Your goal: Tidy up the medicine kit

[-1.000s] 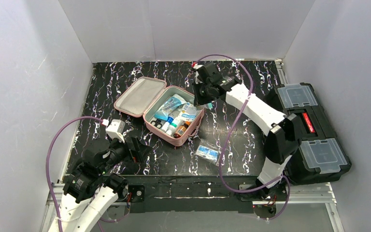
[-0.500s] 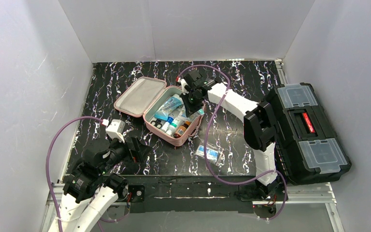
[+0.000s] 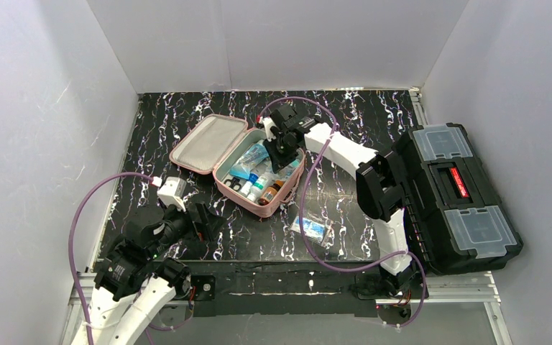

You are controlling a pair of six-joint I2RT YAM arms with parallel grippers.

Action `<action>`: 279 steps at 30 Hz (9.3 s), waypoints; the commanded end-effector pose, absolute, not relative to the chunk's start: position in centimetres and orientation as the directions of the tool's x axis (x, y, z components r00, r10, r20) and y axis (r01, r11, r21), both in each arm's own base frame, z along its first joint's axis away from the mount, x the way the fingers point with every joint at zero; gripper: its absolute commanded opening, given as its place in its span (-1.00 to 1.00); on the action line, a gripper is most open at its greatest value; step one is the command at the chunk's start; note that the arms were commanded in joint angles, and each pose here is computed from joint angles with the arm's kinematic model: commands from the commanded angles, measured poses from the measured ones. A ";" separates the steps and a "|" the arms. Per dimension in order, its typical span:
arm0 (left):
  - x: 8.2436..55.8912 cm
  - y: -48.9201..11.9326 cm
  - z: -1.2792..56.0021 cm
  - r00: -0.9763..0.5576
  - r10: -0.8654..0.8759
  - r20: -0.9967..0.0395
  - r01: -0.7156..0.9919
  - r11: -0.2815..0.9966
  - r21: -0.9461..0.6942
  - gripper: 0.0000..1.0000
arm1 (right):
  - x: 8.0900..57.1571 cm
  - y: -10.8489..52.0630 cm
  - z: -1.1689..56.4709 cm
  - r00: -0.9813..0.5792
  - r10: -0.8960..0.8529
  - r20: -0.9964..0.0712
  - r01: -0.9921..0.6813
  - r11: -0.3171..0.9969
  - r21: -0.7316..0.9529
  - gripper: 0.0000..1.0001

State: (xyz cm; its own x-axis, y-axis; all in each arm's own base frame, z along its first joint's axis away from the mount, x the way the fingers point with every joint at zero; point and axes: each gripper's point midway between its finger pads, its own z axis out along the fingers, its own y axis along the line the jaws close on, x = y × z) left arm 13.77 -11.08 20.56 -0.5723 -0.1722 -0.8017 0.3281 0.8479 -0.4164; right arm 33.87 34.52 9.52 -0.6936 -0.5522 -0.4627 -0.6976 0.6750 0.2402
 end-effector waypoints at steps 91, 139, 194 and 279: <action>13.7 -11.1 20.5 -0.578 -0.172 -0.798 0.326 0.847 -0.419 0.99 | 43.3 27.5 12.2 -0.787 -0.230 -0.572 -0.312 0.949 0.048 -0.97; 14.4 -11.0 19.5 -0.621 -0.154 -0.769 0.284 0.870 -0.403 0.99 | 28.1 30.5 20.2 -0.819 0.186 -0.542 -0.299 0.668 0.681 0.36; 14.2 -10.9 19.6 -0.614 -0.163 -0.772 0.280 0.870 -0.406 0.99 | 33.2 25.4 8.9 -0.730 0.533 -0.429 0.280 0.804 0.524 -0.59; 14.4 -11.2 19.2 -0.642 -0.147 -0.753 0.276 0.871 -0.406 0.99 | 15.4 15.6 0.3 -0.940 0.212 -0.268 0.113 0.933 0.340 -0.03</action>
State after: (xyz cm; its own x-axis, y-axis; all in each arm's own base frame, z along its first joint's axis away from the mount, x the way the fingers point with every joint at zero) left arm 14.42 -11.15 18.94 -0.6393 -0.1492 -0.7543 0.2736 0.8727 -0.4044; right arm 16.64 18.44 2.72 -0.9295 0.2503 -0.2709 0.0823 0.8567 0.5092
